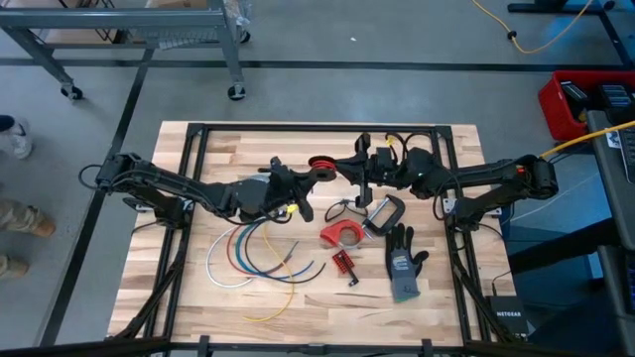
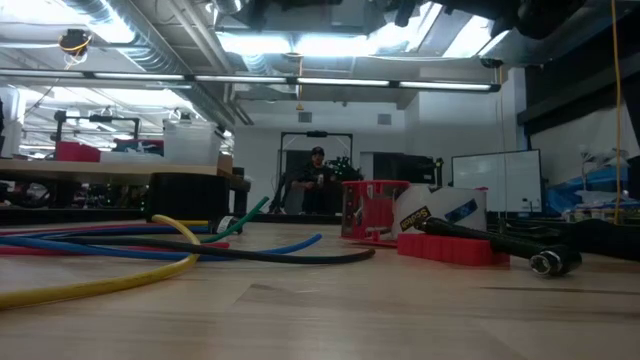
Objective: Coil cords
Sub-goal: Coil the red wire onto the spool
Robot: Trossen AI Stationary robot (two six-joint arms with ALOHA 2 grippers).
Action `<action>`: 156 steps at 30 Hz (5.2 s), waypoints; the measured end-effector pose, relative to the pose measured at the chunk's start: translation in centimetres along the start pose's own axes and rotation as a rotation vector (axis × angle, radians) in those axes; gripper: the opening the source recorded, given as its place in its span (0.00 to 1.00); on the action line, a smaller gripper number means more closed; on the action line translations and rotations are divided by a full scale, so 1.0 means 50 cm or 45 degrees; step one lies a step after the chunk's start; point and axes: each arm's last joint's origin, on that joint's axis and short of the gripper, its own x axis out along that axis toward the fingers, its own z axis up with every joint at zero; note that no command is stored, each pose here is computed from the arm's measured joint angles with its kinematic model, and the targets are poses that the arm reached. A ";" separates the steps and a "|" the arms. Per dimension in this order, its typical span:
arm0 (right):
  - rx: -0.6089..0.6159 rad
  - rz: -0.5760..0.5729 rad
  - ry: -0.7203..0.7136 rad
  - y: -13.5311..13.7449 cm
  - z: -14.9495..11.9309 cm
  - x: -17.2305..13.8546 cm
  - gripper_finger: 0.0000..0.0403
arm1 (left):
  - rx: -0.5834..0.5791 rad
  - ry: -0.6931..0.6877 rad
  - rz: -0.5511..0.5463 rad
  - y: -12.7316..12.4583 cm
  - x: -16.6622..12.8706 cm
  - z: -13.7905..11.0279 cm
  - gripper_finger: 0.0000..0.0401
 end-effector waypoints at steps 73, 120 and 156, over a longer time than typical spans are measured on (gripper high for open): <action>-0.054 0.391 -0.401 0.019 0.097 0.037 0.00 | 0.417 -0.788 -0.618 0.029 0.047 0.084 0.20; -0.090 0.141 -0.412 0.004 0.070 0.050 0.32 | 0.335 -0.811 -0.498 0.034 0.039 0.097 0.00; -0.187 -0.594 0.552 0.010 0.218 -0.234 0.33 | 0.084 0.052 0.094 0.270 -0.237 0.156 0.00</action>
